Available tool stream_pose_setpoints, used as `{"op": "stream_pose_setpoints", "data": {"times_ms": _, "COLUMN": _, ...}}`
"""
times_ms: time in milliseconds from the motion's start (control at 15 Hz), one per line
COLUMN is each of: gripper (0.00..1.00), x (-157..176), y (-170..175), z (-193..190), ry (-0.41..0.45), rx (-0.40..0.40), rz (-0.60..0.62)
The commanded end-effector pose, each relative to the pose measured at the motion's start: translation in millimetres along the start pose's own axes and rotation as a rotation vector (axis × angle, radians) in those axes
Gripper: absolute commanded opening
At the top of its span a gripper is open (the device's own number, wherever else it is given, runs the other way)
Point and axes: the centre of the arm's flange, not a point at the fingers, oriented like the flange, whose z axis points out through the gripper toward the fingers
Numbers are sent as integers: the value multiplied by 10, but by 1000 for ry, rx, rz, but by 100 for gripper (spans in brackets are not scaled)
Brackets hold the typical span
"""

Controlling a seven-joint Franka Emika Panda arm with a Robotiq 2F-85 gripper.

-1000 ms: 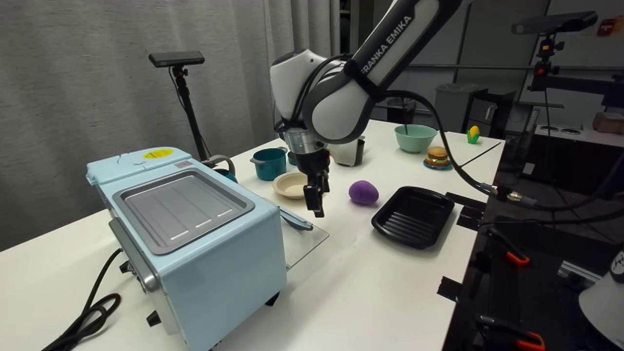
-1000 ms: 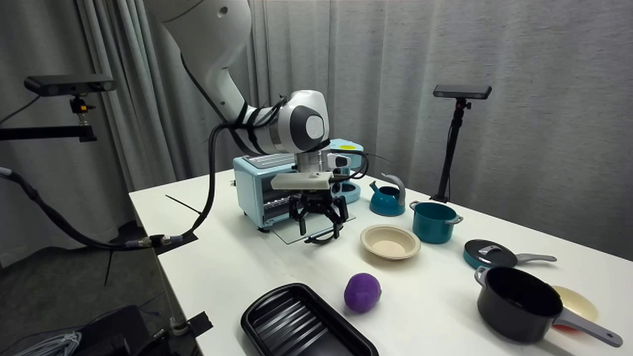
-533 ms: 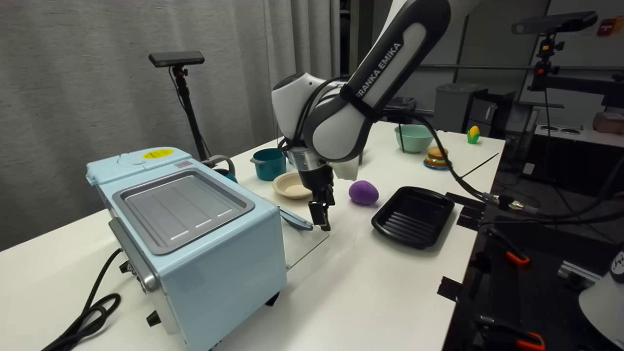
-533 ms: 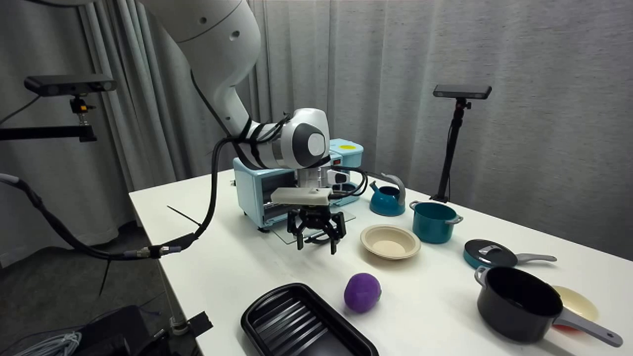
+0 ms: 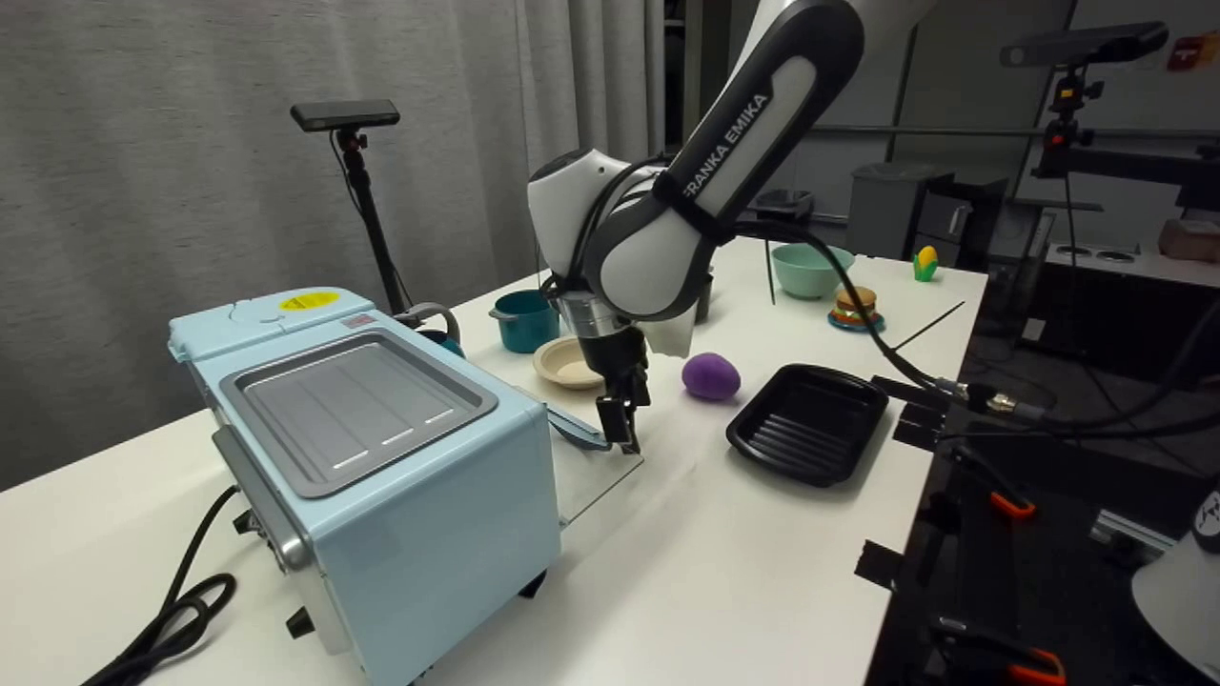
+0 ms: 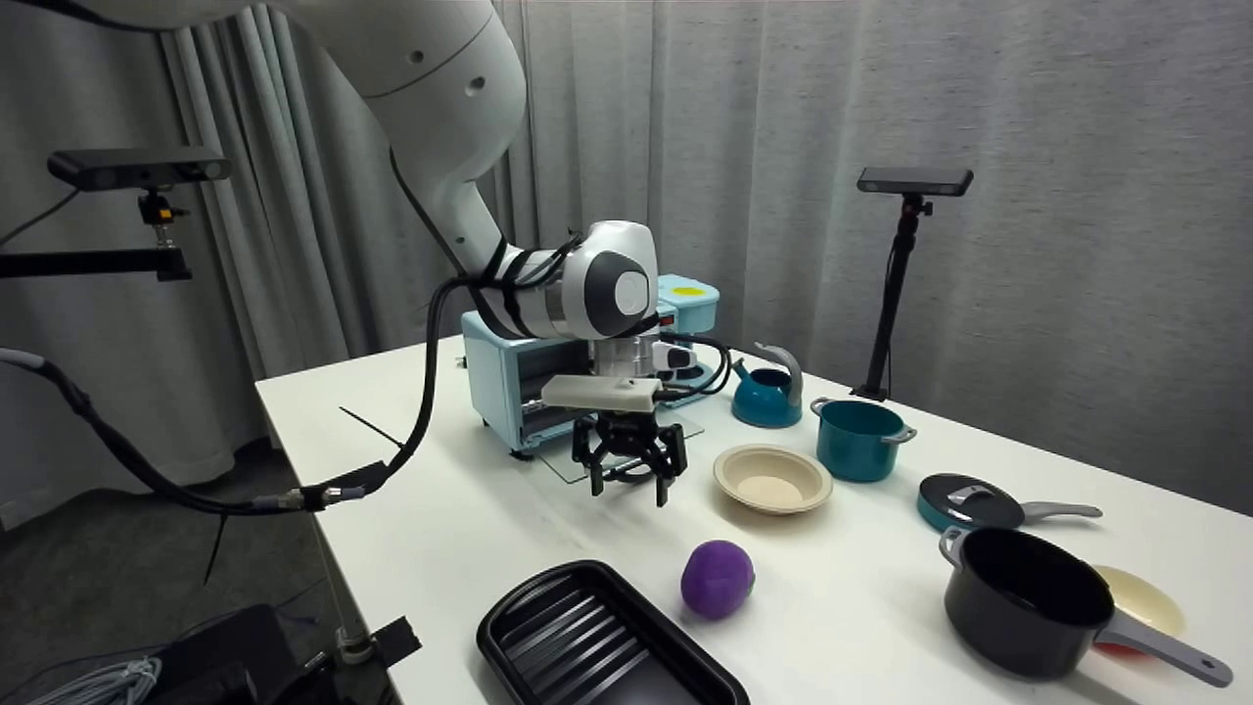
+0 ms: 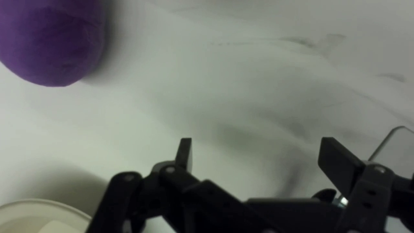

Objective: Open and close the oven

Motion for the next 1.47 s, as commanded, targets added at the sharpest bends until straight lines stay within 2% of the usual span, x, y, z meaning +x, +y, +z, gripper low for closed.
{"op": "stream_pose_setpoints", "data": {"times_ms": 0, "gripper": 100, "x": 100, "y": 14, "z": -23, "ry": 40, "rx": 87, "rz": 17}}
{"op": "stream_pose_setpoints", "data": {"times_ms": 267, "gripper": 100, "x": 64, "y": 66, "z": -87, "ry": 54, "rx": 150, "rz": 31}}
{"op": "stream_pose_setpoints", "data": {"times_ms": 533, "gripper": 100, "x": 0, "y": 91, "z": -216, "ry": 75, "rx": 179, "rz": 13}}
{"op": "stream_pose_setpoints", "data": {"times_ms": 1400, "gripper": 100, "x": -26, "y": 78, "z": -642, "ry": 140, "rx": 160, "rz": -22}}
